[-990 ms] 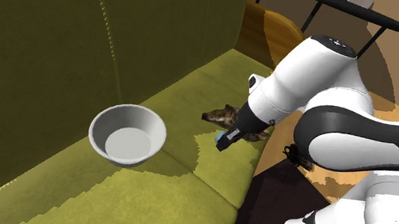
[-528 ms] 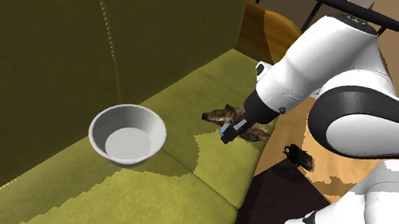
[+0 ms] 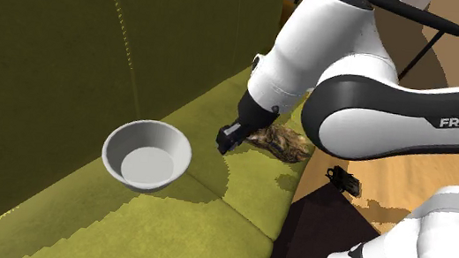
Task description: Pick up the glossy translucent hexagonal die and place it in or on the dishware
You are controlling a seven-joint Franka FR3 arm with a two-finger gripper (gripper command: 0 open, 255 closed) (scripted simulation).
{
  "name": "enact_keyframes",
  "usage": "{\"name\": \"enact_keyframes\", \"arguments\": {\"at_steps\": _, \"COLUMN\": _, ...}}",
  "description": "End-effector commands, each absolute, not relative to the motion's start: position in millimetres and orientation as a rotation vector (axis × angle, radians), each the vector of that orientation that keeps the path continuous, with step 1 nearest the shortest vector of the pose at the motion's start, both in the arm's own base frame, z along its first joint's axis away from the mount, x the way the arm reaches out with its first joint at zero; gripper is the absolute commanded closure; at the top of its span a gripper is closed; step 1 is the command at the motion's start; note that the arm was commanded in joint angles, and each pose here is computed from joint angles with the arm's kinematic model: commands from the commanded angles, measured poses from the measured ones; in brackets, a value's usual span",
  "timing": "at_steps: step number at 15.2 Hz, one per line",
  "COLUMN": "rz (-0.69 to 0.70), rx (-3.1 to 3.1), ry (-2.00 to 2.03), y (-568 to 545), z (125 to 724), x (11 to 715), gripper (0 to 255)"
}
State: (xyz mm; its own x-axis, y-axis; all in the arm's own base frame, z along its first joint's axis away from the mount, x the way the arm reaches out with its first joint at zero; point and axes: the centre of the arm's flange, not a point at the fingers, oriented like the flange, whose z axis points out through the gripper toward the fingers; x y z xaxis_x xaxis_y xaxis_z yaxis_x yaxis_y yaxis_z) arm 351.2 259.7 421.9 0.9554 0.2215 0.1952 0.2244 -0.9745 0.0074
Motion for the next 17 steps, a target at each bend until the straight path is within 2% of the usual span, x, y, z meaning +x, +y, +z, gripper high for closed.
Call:
{"name": "enact_keyframes", "arguments": {"at_steps": 1, "rz": -0.305, "rx": -3.09, "ry": -0.351, "y": 282, "z": 420, "x": 369, "gripper": 255}}
{"name": "enact_keyframes", "arguments": {"at_steps": 12, "rz": -0.305, "rx": -3.09, "ry": -0.351, "y": 398, "z": 418, "x": 456, "gripper": 255}}
{"name": "enact_keyframes", "arguments": {"at_steps": 17, "rz": -0.305, "rx": -3.09, "ry": -0.351, "y": 405, "z": 396, "x": 461, "gripper": 255}}
